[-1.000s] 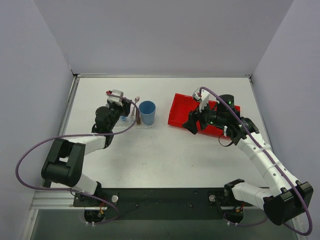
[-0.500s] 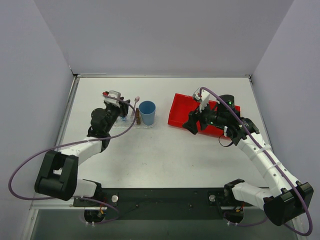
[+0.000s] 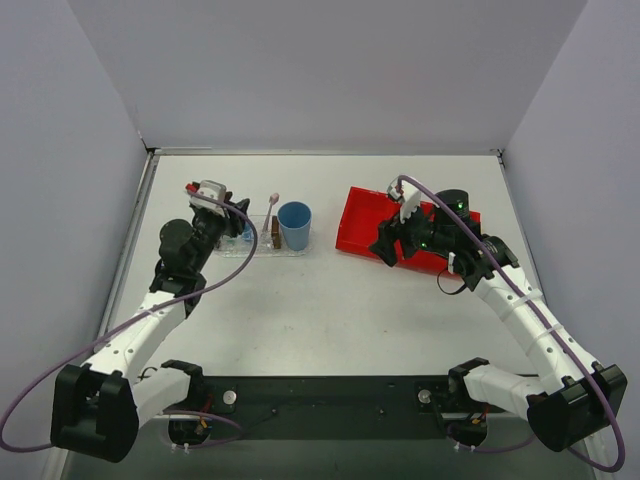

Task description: Prepare toiletry sets of a toothbrush and toothpaste on the tray

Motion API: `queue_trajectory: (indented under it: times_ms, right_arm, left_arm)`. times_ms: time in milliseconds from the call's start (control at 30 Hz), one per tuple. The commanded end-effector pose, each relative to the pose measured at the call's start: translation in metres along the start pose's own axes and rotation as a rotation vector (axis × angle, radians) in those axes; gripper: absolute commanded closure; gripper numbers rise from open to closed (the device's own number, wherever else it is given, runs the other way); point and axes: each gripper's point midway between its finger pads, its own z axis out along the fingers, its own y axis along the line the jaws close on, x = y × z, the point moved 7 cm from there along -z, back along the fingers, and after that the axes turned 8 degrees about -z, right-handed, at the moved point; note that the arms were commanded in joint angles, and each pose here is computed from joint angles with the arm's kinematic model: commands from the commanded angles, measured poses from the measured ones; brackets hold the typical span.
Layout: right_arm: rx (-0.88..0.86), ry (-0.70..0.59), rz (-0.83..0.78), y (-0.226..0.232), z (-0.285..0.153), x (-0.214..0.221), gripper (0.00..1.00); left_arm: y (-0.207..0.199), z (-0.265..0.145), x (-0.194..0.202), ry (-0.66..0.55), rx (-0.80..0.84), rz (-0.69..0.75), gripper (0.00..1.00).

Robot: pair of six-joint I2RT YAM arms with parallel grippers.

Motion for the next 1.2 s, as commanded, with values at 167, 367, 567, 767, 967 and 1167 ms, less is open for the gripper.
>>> queue_trajectory:
  times_ms: [167,367,567,767,967,1167]
  right_arm:
    - [0.168,-0.022,-0.013,-0.017,-0.017,-0.017,0.36]
    - [0.284,-0.027,0.007,-0.024,-0.029,-0.017,0.36]
    - [0.437,-0.057,0.080,-0.037,-0.040,-0.010,0.32]
    - [0.636,-0.051,0.158,-0.058,-0.063,-0.005,0.26]
    - [0.749,0.004,0.180,-0.060,-0.093,-0.005,0.19]
    - [0.792,-0.006,0.181,-0.052,-0.110,0.000,0.11]
  left_arm:
    - [0.007,-0.016,-0.043,0.084,-0.095,-0.004,0.39]
    - [0.008,-0.029,-0.062,0.117,-0.133,0.008,0.23]
    - [0.011,-0.047,-0.072,0.170,-0.174,0.033,0.13]
    - [0.011,-0.058,-0.086,0.162,-0.182,0.026,0.11]
    - [0.011,-0.071,-0.090,0.235,-0.190,0.016,0.10]
    - [0.009,-0.096,-0.095,0.184,-0.234,0.032,0.09]
